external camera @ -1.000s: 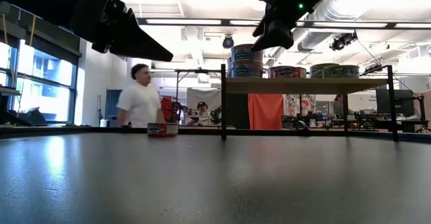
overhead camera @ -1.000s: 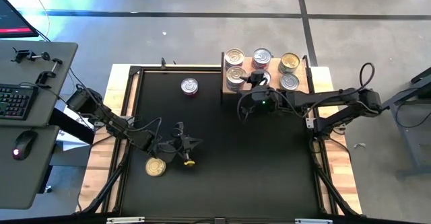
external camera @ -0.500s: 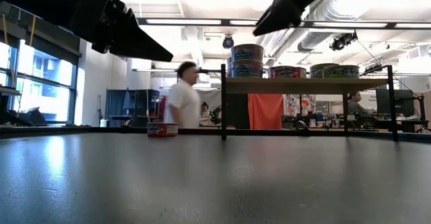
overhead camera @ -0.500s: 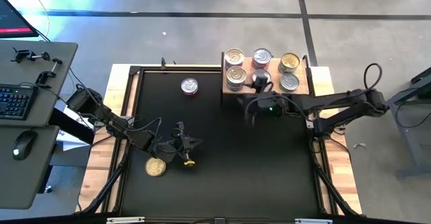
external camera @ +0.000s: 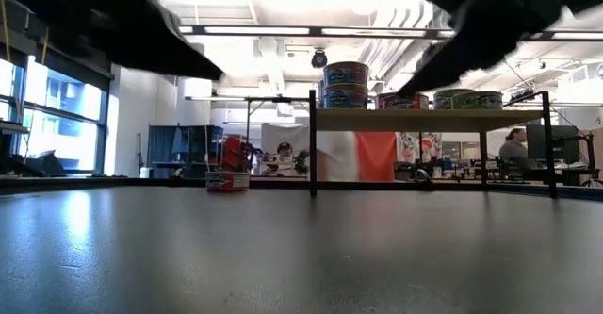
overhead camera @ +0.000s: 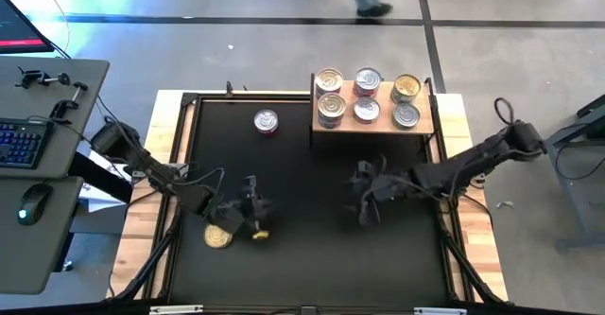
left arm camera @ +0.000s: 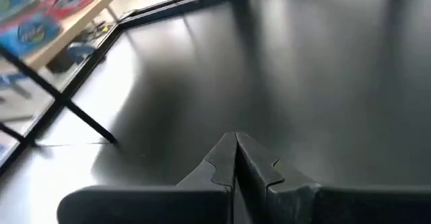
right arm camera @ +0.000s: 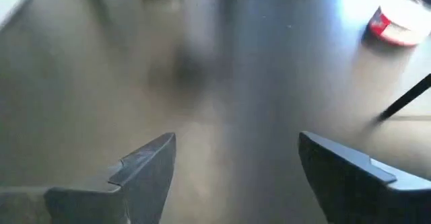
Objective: Stack canned seafood by type on shelf
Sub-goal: Stack the red tuna can on top of the other red tuna can on the shelf
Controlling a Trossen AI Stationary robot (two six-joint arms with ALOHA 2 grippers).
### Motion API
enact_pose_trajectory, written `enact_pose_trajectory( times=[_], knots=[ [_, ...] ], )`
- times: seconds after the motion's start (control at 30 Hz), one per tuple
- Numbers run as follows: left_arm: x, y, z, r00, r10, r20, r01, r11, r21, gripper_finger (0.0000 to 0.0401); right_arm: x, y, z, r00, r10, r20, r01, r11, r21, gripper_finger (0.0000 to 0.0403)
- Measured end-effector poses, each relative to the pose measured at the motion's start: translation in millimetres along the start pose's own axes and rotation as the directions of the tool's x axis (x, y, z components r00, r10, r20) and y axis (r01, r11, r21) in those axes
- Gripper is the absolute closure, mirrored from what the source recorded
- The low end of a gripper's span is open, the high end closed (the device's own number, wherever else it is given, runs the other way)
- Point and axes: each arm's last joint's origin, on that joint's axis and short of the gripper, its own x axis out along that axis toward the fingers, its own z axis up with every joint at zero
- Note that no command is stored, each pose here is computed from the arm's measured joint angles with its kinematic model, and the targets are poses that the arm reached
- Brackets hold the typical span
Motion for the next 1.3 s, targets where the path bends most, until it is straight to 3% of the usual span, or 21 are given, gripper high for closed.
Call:
enact_pose_trajectory(
  times=[0.13, 0.27, 0.47, 0.7, 0.9, 1.07, 1.2, 1.3],
  knots=[
    [-24.4, 7.3, 15.8, 0.997, -0.007, -0.078, 0.010, 0.999, 0.040, 0.0401, 3.3, 12.3, -33.9, 0.994, 0.003, 0.109, -0.014, 0.995, 0.102, 0.0100],
    [-49.3, 25.5, 30.9, 0.985, 0.002, -0.174, -0.018, 0.996, -0.086, 0.0401, 3.2, 21.8, -55.4, 0.977, -0.060, 0.203, 0.028, 0.987, 0.158, 0.0100],
    [-56.3, 67.5, 35.3, 0.955, 0.115, -0.273, -0.181, 0.955, -0.233, 0.0397, 9.4, 33.2, -58.6, 0.962, -0.147, 0.231, 0.113, 0.982, 0.154, 0.0100],
    [-16.1, 110.6, 18.3, 0.912, 0.146, -0.383, -0.213, 0.967, -0.138, 0.0327, 21.1, 38.1, -58.9, 0.962, -0.162, 0.220, 0.134, 0.981, 0.138, 0.0100],
    [22.8, 151.2, -18.7, 0.896, 0.150, -0.418, -0.191, 0.980, -0.058, 0.0261, 26.5, 39.4, -62.8, 0.961, -0.172, 0.215, 0.142, 0.979, 0.146, 0.0100],
    [46.0, 182.4, -43.7, 0.880, 0.211, -0.425, -0.193, 0.978, 0.086, 0.0254, 28.0, 39.7, -63.5, 0.959, -0.178, 0.218, 0.147, 0.977, 0.154, 0.0100],
    [65.3, 204.7, -64.2, 0.882, 0.187, -0.432, -0.149, 0.981, 0.121, 0.0264, 28.0, 39.0, -62.9, 0.954, -0.199, 0.226, 0.166, 0.974, 0.157, 0.0100],
    [77.9, 218.6, -80.4, 0.866, 0.223, -0.447, -0.170, 0.973, 0.156, 0.0269, 28.1, 38.8, -62.9, 0.953, -0.202, 0.226, 0.167, 0.972, 0.162, 0.0100]
  ],
)
